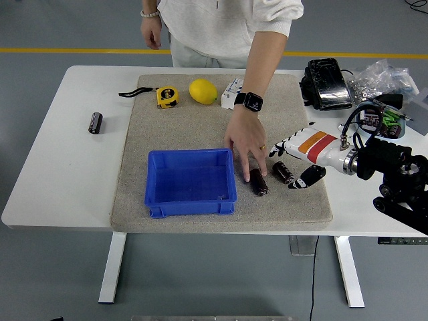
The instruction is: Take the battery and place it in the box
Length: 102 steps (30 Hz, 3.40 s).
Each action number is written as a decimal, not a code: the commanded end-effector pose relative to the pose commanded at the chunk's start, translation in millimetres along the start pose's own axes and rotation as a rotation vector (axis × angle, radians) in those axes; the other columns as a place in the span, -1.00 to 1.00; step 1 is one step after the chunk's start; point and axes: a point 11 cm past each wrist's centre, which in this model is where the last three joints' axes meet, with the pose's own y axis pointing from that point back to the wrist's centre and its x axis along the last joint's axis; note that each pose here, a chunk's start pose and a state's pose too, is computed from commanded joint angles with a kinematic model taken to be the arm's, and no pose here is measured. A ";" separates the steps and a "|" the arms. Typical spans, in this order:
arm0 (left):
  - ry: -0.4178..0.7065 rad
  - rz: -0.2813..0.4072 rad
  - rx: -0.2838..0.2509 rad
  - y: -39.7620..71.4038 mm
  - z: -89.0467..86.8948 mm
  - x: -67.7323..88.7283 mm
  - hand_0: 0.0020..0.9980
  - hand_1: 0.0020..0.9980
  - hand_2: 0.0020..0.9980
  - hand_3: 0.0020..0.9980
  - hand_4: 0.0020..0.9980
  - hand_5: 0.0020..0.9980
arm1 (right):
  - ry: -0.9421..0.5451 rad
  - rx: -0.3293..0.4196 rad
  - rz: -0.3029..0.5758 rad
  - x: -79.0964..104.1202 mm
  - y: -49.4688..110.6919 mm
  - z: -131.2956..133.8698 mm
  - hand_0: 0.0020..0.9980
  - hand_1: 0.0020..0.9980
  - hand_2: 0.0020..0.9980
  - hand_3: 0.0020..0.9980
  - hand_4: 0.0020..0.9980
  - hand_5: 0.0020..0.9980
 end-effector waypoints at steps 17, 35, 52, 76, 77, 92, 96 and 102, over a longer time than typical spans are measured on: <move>0.005 -0.008 -0.009 1.1 5.6 -2.8 0.41 0.33 0.48 0.25 0.28 -0.05 | 0.084 0.038 -0.078 -8.6 -14.9 -5.9 0.31 0.27 0.37 0.51 1.00 -0.38; 0.003 -0.016 -0.026 2.7 15.2 -4.8 0.42 0.34 0.48 0.25 0.28 -0.04 | 0.127 0.038 -0.084 -4.3 -30.0 -6.3 0.31 0.27 0.37 0.50 1.00 -0.39; 0.002 -0.021 -0.033 3.5 18.8 -6.2 0.42 0.35 0.49 0.25 0.28 -0.04 | 0.140 0.008 -0.088 -11.7 -31.7 3.5 0.28 0.24 0.34 0.36 0.92 -0.40; -0.001 -0.031 -0.038 4.2 19.5 -8.8 0.41 0.35 0.49 0.25 0.28 -0.04 | 0.149 0.006 -0.126 -23.4 -31.2 5.8 0.25 0.22 0.29 0.26 0.80 -0.44; -0.001 -0.031 -0.038 4.2 19.5 -8.9 0.41 0.35 0.49 0.25 0.28 -0.04 | 0.150 0.006 -0.127 -23.7 -31.2 5.8 0.25 0.22 0.27 0.23 0.78 -0.44; -0.003 -0.036 -0.049 4.9 23.7 -9.9 0.41 0.36 0.49 0.25 0.28 -0.04 | 0.155 -0.008 -0.135 -25.7 -27.7 12.2 0.21 0.20 0.26 0.21 0.76 -0.45; 0.000 -0.036 -0.051 5.0 24.8 -9.7 0.41 0.36 0.49 0.25 0.28 -0.04 | 0.150 -0.014 -0.137 -27.3 -26.1 14.3 0.13 0.12 0.21 0.18 0.71 -0.48; 0.002 -0.037 -0.051 5.0 25.2 -9.3 0.41 0.35 0.49 0.25 0.28 -0.04 | 0.143 -0.010 -0.140 -29.8 -25.2 13.1 0.09 0.06 0.15 0.13 0.66 -0.52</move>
